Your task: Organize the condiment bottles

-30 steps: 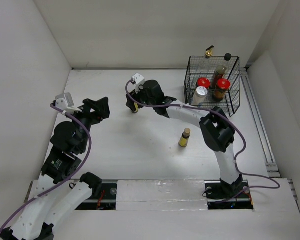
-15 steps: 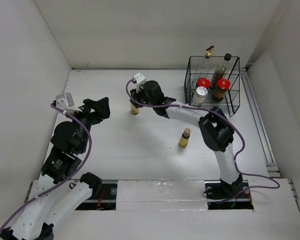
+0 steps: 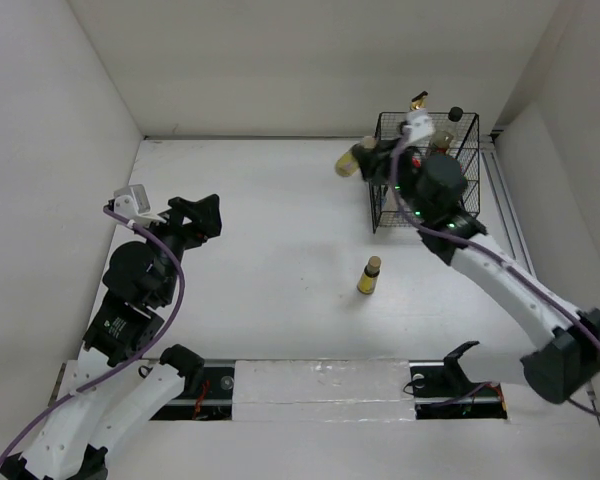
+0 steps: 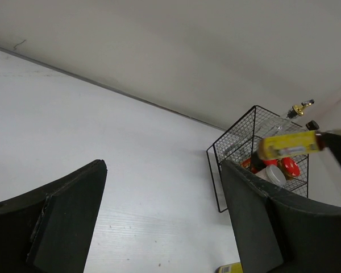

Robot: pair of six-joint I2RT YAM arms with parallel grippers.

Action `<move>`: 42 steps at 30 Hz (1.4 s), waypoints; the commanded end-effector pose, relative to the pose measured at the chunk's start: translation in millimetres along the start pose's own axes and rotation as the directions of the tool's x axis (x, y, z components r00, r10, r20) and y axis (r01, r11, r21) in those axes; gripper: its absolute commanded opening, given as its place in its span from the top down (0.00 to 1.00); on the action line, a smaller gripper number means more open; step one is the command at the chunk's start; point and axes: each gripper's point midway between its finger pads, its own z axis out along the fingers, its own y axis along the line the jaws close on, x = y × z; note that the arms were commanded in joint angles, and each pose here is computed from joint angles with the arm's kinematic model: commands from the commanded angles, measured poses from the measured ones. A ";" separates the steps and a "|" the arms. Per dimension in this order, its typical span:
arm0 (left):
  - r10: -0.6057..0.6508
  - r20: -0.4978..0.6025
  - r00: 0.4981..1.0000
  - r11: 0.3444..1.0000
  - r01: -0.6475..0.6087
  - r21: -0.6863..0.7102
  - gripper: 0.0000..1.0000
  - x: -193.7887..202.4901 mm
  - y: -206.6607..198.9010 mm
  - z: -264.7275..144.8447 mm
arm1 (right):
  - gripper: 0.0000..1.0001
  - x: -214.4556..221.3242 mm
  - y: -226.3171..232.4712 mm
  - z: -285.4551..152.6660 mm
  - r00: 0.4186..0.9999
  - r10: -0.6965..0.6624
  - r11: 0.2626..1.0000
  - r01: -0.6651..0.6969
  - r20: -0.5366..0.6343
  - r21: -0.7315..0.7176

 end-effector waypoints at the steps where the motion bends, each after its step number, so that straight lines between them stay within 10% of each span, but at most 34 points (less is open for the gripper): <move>1: -0.008 0.027 1.000 1.000 0.007 0.030 0.22 -6.2 -7.1 3.3 | 0.96 -43.4 -61.1 -42.3 0.990 0.004 0.981 -0.032 0.144 0.193; 18: -0.005 0.014 1.000 0.999 0.005 0.046 0.22 -5.0 -11.1 4.0 | 0.97 10.0 -229.9 -115.9 0.998 0.055 0.776 -0.063 0.033 0.628; 38: -0.001 0.005 1.000 0.999 0.001 0.041 0.22 -1.8 -10.5 6.2 | 0.97 121.1 -251.5 -80.6 0.979 0.164 0.755 -0.047 -0.118 0.654; 42: 0.004 -0.005 1.000 0.999 -0.004 0.036 0.22 1.5 -10.1 9.0 | 0.75 129.2 -248.6 -82.1 0.977 0.175 0.751 -0.052 -0.123 0.658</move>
